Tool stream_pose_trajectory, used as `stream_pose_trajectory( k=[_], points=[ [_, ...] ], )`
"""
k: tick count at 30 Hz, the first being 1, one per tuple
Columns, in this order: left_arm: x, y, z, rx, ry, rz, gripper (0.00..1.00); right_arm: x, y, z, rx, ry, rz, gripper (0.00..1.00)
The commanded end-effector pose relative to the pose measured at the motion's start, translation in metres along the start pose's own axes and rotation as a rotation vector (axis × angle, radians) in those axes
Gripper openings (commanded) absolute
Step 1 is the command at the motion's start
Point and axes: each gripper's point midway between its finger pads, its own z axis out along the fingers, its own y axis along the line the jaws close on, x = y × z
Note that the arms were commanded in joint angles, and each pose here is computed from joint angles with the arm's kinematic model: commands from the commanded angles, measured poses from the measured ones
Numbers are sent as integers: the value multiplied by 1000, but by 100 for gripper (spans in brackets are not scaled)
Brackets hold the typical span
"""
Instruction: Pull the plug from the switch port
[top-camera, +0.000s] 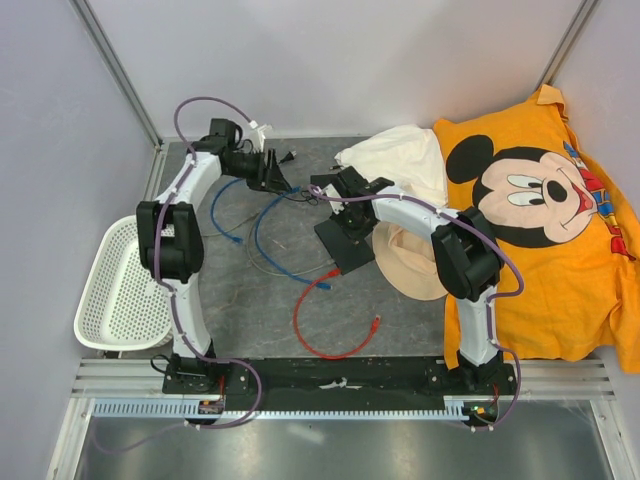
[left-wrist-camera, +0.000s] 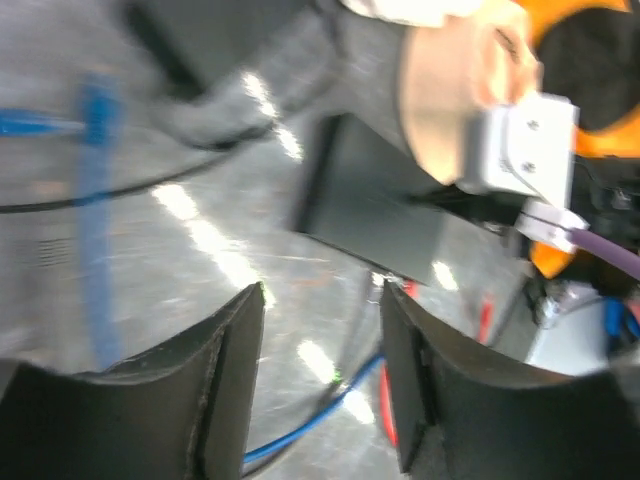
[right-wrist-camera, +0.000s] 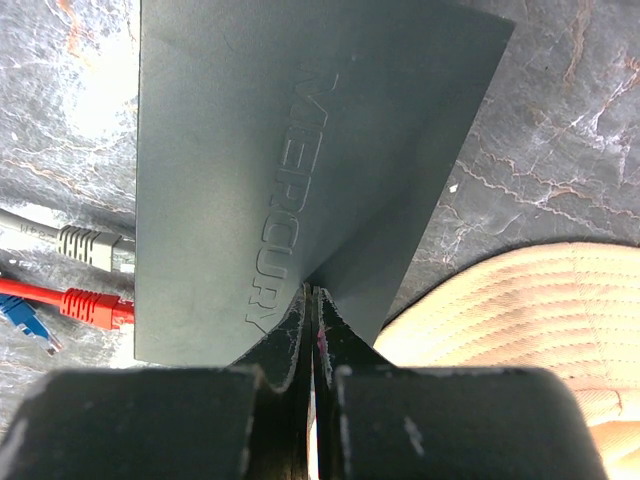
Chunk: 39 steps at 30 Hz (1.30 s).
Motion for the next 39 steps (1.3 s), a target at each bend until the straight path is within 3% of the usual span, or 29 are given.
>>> stream_pose_trajectory(
  k=[1, 4, 6, 7, 9, 11, 19, 26, 31, 33, 39],
  points=[
    [49, -30, 46, 127, 126, -136, 44, 18, -13, 25, 59, 76, -26, 0],
    [73, -29, 66, 120, 181, -177, 31, -4, -16, 4, 67, 19, -35, 0],
    [80, -29, 76, 106, 183, -160, 18, -27, -15, -25, 41, -72, -26, 0],
    [82, -29, 79, 100, 184, -155, 6, -43, -17, -40, 24, -131, -19, 0],
    [85, -26, 90, 81, 196, -149, 2, -62, -20, -72, 24, -226, -35, 0],
    [84, -26, 100, 73, 206, -131, 2, -67, -23, -88, 41, -267, -49, 0],
    [77, -2, 144, 26, 233, -161, 2, -21, -24, -71, 23, -152, 7, 0],
    [11, -33, 156, 102, 123, -11, 4, -8, -22, -61, 8, -112, 1, 0],
    [1, -49, 122, 123, 90, -25, 14, -9, -21, -50, -2, -104, 1, 0],
    [-1, -55, 105, 135, 74, -51, 24, -8, -18, -44, -13, -95, 4, 0],
    [43, -55, 92, 183, 144, -106, 43, -1, -16, -18, -35, -42, 18, 0]
  ],
)
